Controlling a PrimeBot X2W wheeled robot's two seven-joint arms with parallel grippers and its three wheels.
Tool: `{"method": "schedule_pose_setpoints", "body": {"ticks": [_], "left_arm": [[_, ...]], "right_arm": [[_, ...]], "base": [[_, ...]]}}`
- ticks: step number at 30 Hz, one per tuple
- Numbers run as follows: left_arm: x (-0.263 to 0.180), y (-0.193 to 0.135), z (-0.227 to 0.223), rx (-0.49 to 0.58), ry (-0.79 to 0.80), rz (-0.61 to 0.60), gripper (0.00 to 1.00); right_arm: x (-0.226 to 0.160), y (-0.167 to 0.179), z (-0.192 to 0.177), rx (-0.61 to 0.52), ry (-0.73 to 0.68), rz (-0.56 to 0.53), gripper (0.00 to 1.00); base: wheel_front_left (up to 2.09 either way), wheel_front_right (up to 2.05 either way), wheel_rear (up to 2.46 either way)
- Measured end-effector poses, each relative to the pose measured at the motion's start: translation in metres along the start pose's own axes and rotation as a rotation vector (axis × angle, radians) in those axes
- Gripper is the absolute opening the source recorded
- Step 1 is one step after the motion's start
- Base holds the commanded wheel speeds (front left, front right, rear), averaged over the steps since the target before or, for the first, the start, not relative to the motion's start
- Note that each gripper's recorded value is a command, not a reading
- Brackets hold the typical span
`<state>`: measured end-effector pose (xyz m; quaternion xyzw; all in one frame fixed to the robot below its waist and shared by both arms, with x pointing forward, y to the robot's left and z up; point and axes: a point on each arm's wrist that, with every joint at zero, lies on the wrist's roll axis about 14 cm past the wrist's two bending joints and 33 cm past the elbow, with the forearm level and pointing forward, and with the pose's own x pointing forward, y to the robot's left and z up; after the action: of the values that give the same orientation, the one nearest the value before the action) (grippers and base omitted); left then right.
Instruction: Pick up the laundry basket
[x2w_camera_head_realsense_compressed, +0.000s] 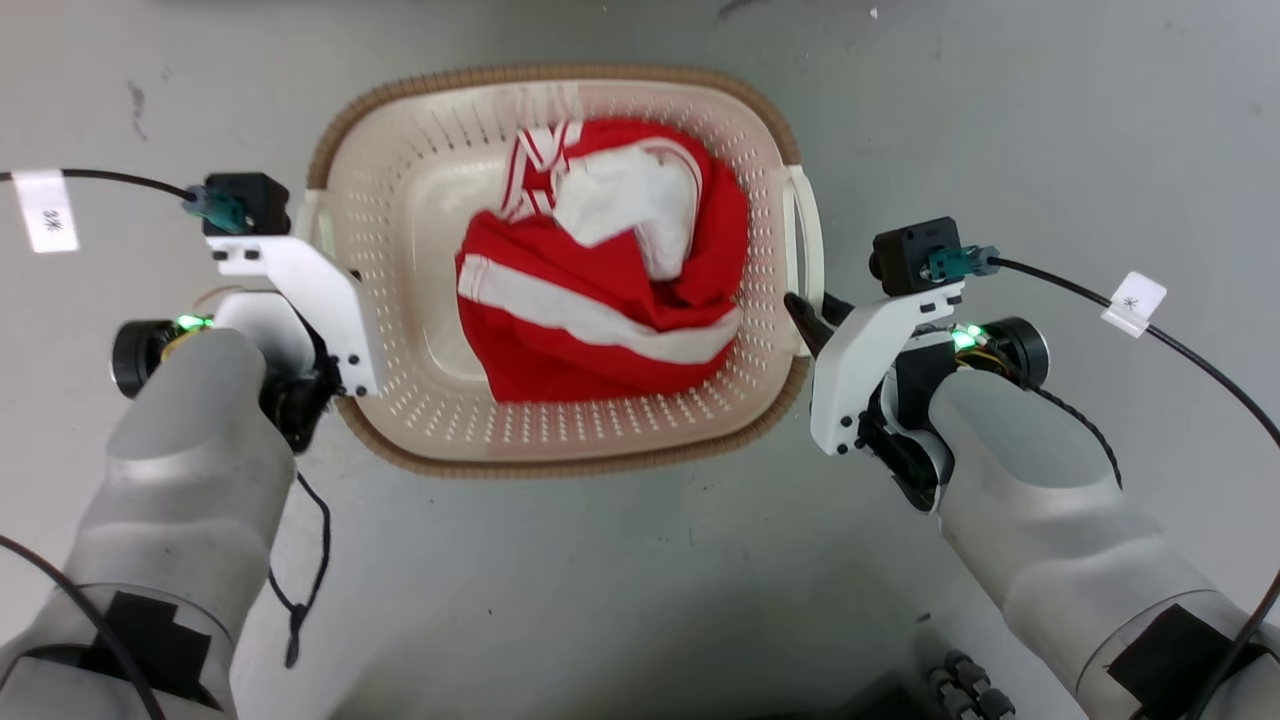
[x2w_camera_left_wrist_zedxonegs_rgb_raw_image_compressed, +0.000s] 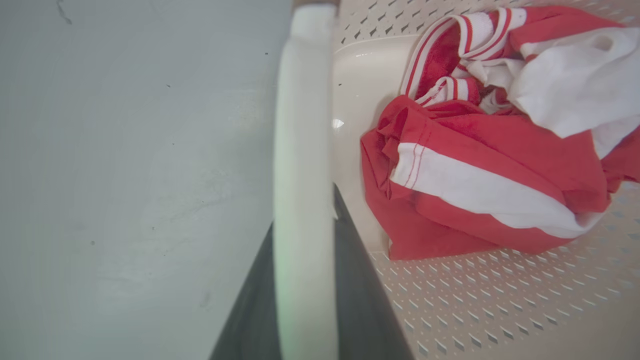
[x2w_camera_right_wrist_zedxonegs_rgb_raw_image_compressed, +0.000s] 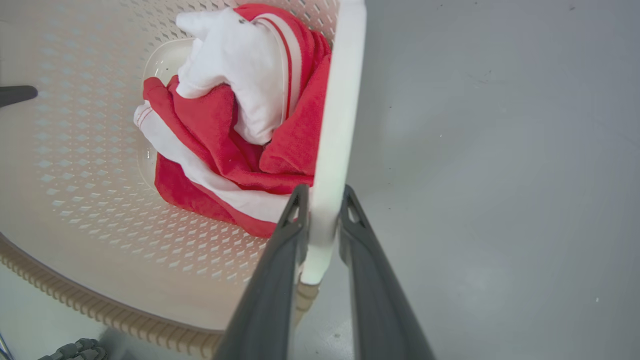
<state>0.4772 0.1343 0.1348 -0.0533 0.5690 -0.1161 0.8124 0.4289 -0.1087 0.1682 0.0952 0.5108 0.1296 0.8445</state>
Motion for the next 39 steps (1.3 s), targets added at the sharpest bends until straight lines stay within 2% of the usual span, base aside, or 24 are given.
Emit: {"method": "schedule_pose_setpoints", "body": {"ticks": [9, 22, 39], "left_arm": [[-0.033, -0.022, 0.002, -0.030, 0.038, -0.030, 0.00], [-0.103, -0.053, -0.001, -0.060, 0.060, -0.066, 0.00], [-0.186, -0.071, -0.008, -0.089, 0.033, -0.083, 0.00]], "right_arm": [[-0.024, 0.000, 0.009, -0.008, 0.059, -0.024, 0.00], [-0.082, 0.009, 0.024, -0.010, 0.119, -0.043, 0.00], [-0.154, 0.033, 0.034, 0.020, 0.159, -0.039, 0.00]], "base": [[0.00, 0.00, 0.00], [0.00, 0.00, 0.00], [0.00, 0.00, 0.00]]}}
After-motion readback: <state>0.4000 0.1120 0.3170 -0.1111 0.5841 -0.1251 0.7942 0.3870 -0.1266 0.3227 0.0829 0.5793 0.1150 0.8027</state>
